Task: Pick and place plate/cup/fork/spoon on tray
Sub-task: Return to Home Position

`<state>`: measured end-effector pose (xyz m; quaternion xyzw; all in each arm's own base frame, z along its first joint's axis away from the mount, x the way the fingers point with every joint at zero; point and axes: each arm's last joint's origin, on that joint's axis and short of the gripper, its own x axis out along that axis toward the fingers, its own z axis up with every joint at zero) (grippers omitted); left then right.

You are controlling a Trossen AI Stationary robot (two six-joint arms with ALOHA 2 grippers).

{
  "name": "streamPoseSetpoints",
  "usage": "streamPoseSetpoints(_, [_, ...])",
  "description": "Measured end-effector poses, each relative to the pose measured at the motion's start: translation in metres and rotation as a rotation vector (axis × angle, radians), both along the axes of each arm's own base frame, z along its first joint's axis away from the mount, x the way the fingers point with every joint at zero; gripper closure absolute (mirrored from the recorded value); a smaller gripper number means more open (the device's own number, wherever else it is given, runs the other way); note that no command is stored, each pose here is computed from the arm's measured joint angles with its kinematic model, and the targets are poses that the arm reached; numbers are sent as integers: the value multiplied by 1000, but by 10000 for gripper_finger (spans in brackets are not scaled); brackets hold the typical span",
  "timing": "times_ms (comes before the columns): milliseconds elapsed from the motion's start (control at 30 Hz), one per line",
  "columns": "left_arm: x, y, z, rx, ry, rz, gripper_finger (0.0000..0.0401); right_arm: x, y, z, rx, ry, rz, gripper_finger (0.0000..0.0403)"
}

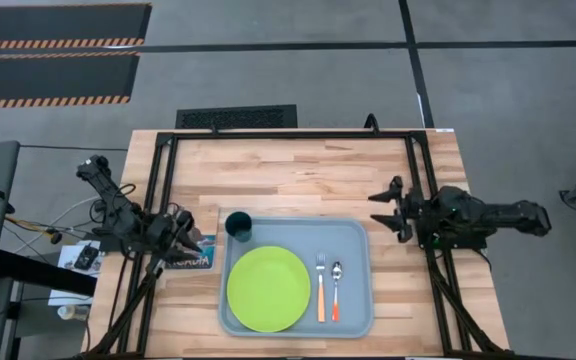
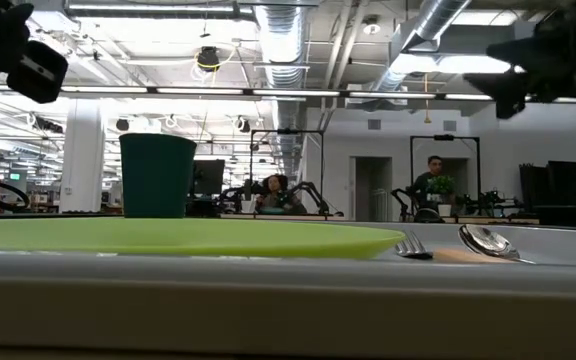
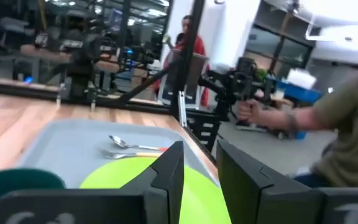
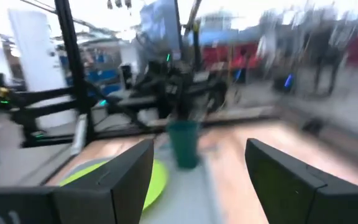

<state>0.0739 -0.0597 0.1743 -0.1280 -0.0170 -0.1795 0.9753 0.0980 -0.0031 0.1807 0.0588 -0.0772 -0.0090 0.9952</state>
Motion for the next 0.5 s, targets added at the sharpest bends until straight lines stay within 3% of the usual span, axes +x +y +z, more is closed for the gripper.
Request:
streamPoseSetpoints(167, [1,3,-1,-37,22,100,319,-1,2,2,-163,-18,-40,121])
streamPoseSetpoints(267, [3,6,-1,-40,31,206,319,0,1,-1,-178,14,-40,121])
streamPoseSetpoints(500, [8,11,-4,69,33,334,319,2,2,-15,-162,156,-14,121])
